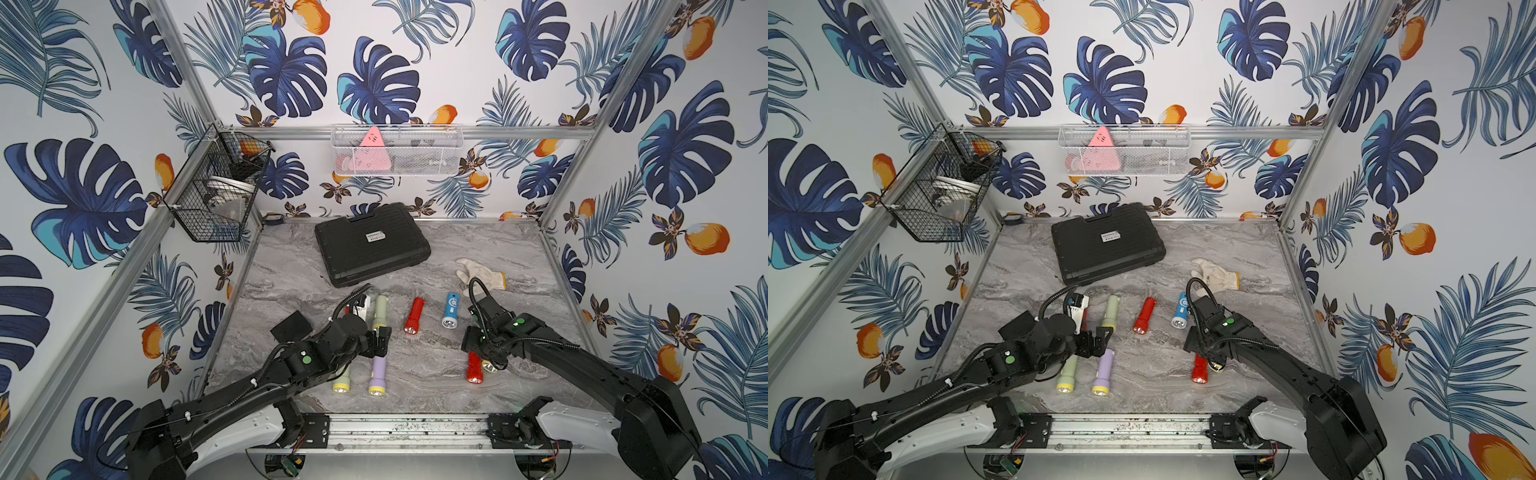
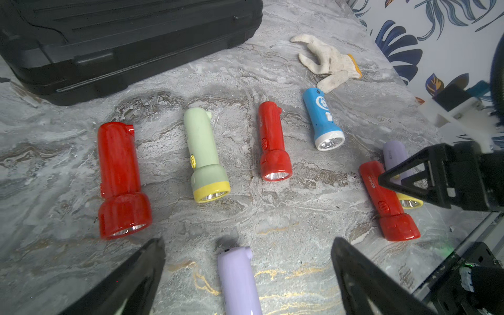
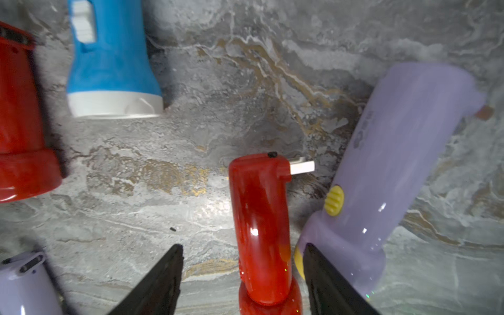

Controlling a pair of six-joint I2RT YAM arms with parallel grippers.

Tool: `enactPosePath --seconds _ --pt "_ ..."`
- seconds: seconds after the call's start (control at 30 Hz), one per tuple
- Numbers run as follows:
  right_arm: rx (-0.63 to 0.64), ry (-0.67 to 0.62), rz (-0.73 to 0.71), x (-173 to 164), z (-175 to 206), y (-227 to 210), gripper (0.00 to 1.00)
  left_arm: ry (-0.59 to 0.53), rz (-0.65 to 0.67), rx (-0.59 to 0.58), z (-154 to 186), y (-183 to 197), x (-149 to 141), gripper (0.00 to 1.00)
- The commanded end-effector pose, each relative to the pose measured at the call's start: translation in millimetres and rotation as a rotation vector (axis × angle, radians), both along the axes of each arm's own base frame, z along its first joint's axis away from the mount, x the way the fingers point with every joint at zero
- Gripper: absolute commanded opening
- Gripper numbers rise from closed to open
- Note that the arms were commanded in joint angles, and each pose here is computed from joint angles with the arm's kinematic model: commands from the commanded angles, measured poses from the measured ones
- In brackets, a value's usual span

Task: Close the plug at the bottom of the flashlight
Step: Pick up the flashlight from the center of the board.

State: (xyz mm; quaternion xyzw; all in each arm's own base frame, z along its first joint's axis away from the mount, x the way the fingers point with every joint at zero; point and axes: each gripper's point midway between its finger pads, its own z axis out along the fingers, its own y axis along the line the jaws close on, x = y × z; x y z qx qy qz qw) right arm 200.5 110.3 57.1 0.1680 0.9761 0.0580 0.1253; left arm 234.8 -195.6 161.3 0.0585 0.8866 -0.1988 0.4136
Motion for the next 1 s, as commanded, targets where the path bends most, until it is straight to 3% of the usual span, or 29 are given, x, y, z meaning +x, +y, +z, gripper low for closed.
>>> enactPosePath --seconds 0.0,0.73,0.97 --pt "-0.021 0.007 -0.058 -2.1 -3.7 -5.6 0.69 -0.028 0.01 0.007 7.1 1.9 4.5 0.99" --pt "-0.122 0.071 -0.02 -1.6 -32.9 1.7 0.61 0.025 0.029 -0.036 -11.2 12.0 -7.2 0.99" --pt "-0.127 0.089 -0.011 -2.9 -40.2 6.1 0.52 0.013 0.034 -0.037 -9.3 14.7 -7.1 0.99"
